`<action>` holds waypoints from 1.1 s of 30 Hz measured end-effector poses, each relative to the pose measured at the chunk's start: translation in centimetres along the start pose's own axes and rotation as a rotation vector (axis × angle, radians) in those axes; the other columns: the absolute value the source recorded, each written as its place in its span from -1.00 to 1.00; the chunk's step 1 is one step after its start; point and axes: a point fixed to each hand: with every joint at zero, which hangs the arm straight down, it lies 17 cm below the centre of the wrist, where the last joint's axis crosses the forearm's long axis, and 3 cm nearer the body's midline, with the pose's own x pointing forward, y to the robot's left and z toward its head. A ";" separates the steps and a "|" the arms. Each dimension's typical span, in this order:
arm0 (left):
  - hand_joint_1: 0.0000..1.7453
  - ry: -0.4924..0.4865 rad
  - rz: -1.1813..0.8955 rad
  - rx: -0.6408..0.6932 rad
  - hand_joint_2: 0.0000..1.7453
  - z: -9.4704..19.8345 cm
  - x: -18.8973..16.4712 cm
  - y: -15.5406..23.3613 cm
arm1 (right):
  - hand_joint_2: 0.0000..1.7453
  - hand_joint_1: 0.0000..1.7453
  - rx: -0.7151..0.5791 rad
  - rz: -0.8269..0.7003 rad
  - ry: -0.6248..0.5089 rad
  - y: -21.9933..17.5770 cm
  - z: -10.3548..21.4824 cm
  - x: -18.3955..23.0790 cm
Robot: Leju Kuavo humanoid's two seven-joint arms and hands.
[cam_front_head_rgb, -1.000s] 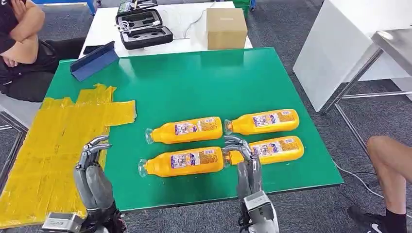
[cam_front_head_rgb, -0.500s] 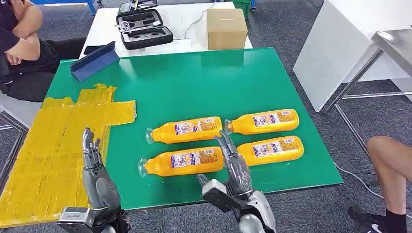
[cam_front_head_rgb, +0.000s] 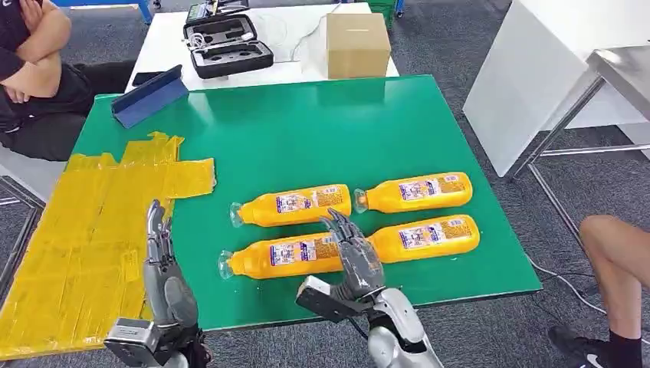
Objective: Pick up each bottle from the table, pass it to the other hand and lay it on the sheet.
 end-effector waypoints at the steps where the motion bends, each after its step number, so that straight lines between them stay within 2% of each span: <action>1: -1.00 -0.001 0.003 -0.010 -1.00 0.0 0.0 -0.2 | 1.00 -1.00 0.016 0.017 -0.002 0.3 -0.4 0.0; 9: -1.00 0.005 0.027 -0.038 -1.00 -0.3 -0.4 -1.2 | 1.00 -1.00 0.181 0.063 -0.033 3.8 -2.8 0.2; 22: -1.00 0.022 0.042 -0.031 -1.00 -0.6 -1.2 -1.0 | 1.00 -1.00 0.393 0.157 -0.015 8.3 -3.0 -1.4; 24: -1.00 0.024 0.040 -0.027 -1.00 -0.7 -1.3 -0.9 | 1.00 -1.00 0.456 0.206 0.005 9.3 -2.8 -2.4; 25: -1.00 0.026 0.039 -0.026 -1.00 -0.8 -1.4 -0.8 | 1.00 1.00 0.482 0.227 0.013 9.5 -3.0 -2.7; 29: -1.00 0.034 0.035 -0.014 -1.00 -0.8 -1.8 -0.5 | 1.00 1.00 0.588 0.303 0.017 10.8 -2.9 -3.8; 33: -1.00 0.041 0.022 0.005 -1.00 -0.8 -2.1 0.1 | 1.00 1.00 0.621 0.313 0.010 11.1 -3.0 -3.9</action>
